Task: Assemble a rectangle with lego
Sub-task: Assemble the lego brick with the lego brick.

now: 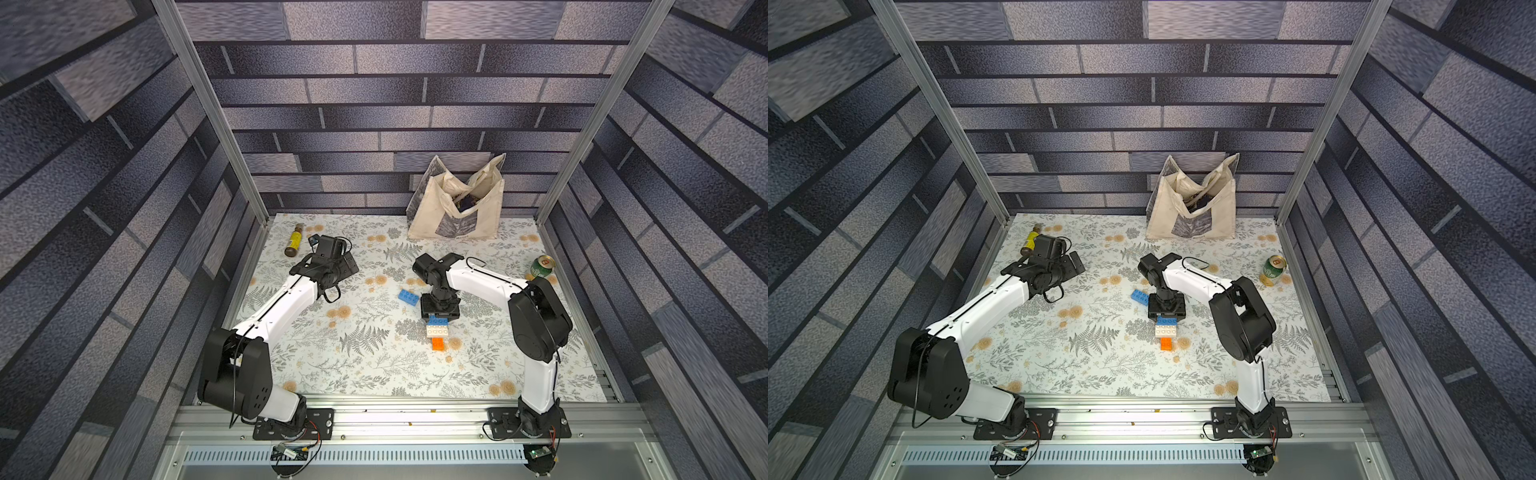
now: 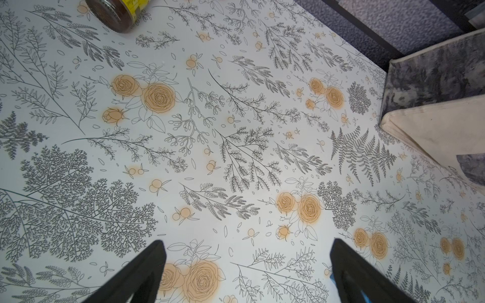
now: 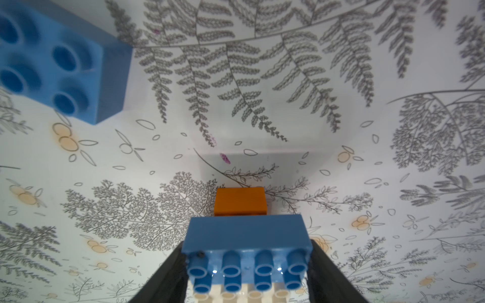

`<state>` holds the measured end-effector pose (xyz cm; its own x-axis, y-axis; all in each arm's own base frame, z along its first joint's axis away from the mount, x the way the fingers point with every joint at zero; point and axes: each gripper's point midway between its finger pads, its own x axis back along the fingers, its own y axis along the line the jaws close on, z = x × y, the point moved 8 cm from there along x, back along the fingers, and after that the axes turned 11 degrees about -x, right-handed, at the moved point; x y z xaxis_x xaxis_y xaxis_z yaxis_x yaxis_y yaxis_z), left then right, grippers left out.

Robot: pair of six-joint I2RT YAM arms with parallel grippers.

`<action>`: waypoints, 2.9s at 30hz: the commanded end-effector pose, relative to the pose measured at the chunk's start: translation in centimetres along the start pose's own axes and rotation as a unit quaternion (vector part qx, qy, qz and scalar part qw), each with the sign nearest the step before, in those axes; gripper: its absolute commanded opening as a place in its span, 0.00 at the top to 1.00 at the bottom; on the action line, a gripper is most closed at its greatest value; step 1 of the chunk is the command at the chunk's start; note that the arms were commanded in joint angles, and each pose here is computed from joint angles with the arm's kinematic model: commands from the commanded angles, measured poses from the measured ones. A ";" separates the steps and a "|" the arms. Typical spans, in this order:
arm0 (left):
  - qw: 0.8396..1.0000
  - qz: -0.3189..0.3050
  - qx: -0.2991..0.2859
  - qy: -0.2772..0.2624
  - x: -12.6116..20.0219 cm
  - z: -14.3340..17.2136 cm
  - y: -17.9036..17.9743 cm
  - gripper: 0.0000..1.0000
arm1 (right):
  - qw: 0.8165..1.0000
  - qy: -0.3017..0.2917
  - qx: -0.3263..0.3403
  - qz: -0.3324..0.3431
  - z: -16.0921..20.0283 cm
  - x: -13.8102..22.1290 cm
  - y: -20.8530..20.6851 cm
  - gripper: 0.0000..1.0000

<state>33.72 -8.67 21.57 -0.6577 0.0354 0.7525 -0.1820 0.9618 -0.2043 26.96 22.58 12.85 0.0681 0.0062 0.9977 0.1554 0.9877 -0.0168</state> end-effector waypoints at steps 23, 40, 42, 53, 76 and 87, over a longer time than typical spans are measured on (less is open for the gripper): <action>1.000 0.001 0.003 -0.002 0.0 0.0 0.2 0.00 | 1.000 0.004 0.006 0.000 0.7 1.4 0.2 0.82; 1.000 0.002 0.002 -0.003 0.0 -0.2 0.0 0.00 | 1.000 0.024 0.010 0.012 0.8 -0.3 0.3 0.80; 1.000 0.002 0.002 -0.002 -0.1 -0.2 0.0 0.00 | 0.999 0.027 0.010 0.014 0.8 -0.4 0.3 0.80; 1.000 0.005 -0.001 -0.004 -0.1 -0.2 0.0 0.00 | 0.999 0.032 0.007 0.018 1.0 -1.2 0.2 0.80; 0.998 0.014 -0.007 -0.059 2.0 0.3 0.5 0.00 | 0.998 0.045 -0.003 0.039 1.6 -4.0 -0.8 0.85; 0.998 0.003 -0.004 -0.056 1.8 0.2 0.8 0.00 | 0.994 0.081 0.007 0.069 2.1 -5.7 -1.1 0.86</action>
<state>32.42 -8.21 22.10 -0.7310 0.0301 0.6817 -0.1693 0.9598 -0.2239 26.44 22.79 12.44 0.0818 -0.0055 0.9966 0.1521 0.9883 -0.0070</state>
